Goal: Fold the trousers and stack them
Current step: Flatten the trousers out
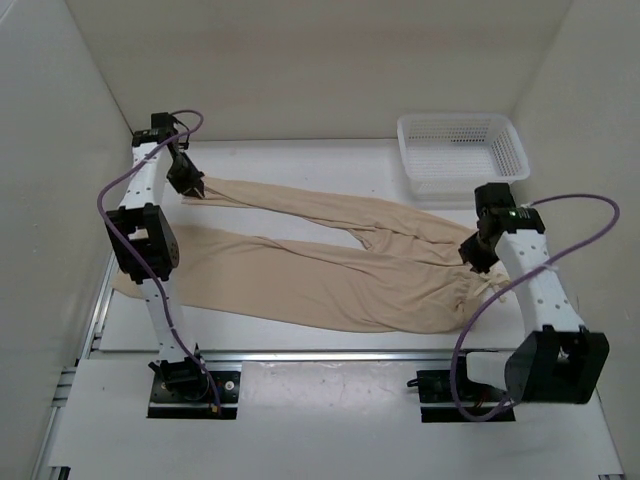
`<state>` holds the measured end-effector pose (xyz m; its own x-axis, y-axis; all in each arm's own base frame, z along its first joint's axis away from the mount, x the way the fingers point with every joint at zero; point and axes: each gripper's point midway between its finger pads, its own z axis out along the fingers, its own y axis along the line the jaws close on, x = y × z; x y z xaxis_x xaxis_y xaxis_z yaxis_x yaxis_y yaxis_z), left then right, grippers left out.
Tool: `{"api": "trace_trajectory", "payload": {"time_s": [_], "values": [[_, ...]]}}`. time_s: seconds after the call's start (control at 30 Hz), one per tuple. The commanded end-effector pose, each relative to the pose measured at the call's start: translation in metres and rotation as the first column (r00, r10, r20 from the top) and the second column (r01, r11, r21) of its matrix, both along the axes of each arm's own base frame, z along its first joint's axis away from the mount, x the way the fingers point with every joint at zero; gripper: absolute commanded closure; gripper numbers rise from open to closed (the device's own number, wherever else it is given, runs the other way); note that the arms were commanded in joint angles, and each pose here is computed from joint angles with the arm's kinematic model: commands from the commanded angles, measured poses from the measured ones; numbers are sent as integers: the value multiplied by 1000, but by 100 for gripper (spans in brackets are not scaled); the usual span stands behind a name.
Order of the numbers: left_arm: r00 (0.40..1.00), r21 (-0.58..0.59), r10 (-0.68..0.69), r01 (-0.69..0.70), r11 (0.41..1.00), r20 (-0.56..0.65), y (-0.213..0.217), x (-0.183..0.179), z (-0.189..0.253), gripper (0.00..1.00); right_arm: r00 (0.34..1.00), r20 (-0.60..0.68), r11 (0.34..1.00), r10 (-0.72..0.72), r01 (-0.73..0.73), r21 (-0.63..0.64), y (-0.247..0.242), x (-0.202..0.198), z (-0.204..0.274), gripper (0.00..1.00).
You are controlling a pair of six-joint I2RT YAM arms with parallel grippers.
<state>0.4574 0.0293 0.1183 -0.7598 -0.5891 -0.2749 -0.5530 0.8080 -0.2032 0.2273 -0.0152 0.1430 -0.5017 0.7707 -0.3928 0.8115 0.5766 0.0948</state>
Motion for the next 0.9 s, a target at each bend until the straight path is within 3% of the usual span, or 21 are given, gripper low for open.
{"api": "trace_trajectory", "payload": {"time_s": [0.0,0.1,0.13,0.2,0.37,0.5,0.57,0.6,0.63,0.67,0.87], "values": [[999,-23,-14,12,1000,-49,1,21,-26,77,998,47,998,32,-29,-61,-2,40,7,69],[1000,-31,-8,7,999,-21,2,43,-25,52,997,27,995,69,-67,-75,-2,60,4,69],[999,-33,-8,7,999,-39,2,47,-38,38,997,26,995,69,-67,-75,-2,69,2,69],[999,-41,14,-15,999,-46,2,52,-43,27,997,-1,994,79,-79,-82,-6,76,-5,68],[995,-74,56,-62,995,-81,14,58,-78,21,994,-21,993,108,-109,-44,-14,91,-13,66],[994,-98,69,-77,992,-82,17,68,-93,20,990,-53,991,133,-134,-25,-25,102,-25,57],[995,-112,83,-89,990,-63,20,74,-94,30,990,-34,991,135,-135,-6,-31,113,-23,50],[995,-132,76,-83,988,-62,17,76,-98,43,987,-35,987,158,-158,3,-30,122,-27,50],[995,-141,73,-81,987,-62,15,76,-98,83,988,-28,988,151,-151,10,-33,128,-26,48],[995,-141,73,-81,987,-62,15,76,-98,90,987,-25,987,161,-161,6,-35,140,-26,48],[995,-135,93,-89,987,28,27,78,-61,90,993,-68,988,95,-86,128,-57,165,-62,47]]}}
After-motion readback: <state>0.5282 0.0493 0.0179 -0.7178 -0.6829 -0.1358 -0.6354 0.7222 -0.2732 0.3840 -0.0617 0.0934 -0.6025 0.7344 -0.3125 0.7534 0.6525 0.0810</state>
